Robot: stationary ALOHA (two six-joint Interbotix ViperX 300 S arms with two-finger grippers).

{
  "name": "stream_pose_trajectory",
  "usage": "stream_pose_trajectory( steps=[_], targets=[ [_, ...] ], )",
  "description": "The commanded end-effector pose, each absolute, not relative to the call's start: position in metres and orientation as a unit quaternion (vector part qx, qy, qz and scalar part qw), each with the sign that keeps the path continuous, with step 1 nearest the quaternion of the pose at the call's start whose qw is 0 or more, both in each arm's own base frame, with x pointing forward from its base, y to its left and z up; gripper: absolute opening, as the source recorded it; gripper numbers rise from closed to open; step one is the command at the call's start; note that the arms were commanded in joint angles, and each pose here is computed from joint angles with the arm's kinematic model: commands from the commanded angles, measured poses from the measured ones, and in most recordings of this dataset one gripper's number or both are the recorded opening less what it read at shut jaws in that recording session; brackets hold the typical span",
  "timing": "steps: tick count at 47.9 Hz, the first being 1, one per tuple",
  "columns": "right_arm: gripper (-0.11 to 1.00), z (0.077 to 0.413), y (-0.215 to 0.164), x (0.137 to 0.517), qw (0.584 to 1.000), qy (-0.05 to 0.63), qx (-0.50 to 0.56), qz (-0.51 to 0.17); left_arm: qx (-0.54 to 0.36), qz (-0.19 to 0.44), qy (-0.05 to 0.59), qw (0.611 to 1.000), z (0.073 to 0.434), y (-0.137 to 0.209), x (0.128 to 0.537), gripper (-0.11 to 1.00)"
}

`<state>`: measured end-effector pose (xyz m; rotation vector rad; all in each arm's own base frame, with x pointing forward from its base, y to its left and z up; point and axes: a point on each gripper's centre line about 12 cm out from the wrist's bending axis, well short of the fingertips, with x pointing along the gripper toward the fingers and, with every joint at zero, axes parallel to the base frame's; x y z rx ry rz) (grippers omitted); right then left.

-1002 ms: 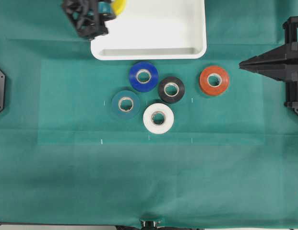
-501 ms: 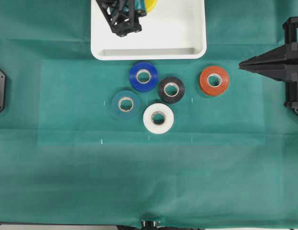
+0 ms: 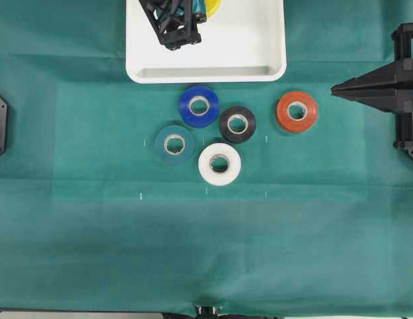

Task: Pick up the tape from a random location and place it into the white case.
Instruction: 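Carry the yellow roll forward and lower it into the white tray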

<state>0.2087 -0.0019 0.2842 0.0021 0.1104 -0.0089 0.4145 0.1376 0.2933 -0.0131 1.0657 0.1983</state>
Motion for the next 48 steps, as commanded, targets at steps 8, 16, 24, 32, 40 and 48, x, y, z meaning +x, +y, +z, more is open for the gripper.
stream_pose_trajectory(
  steps=[8,16,24,32,40,48],
  targets=[
    [0.0,0.293,-0.002,0.212,0.999,0.044,0.001,-0.005,-0.001,0.097,0.493,0.865,0.306,0.137,0.414,0.24],
    [0.0,0.293,-0.002,0.212,0.999,0.045,0.002,-0.005,-0.002,0.096,0.497,0.862,0.304,0.137,0.413,0.24],
    [0.0,0.292,-0.003,0.212,0.999,0.047,0.002,-0.006,-0.002,0.095,0.501,0.86,0.294,0.137,0.414,0.24],
    [0.0,0.292,-0.002,0.212,0.999,0.048,0.002,-0.005,-0.001,0.095,0.503,0.859,0.271,0.141,0.418,0.24],
    [0.0,0.292,-0.002,0.211,0.999,0.05,0.001,-0.005,-0.009,0.102,0.514,0.852,0.238,0.151,0.419,0.24],
    [0.0,0.29,-0.003,0.211,0.999,0.054,0.0,-0.006,-0.014,0.108,0.515,0.85,0.216,0.157,0.419,0.24]
  ],
)
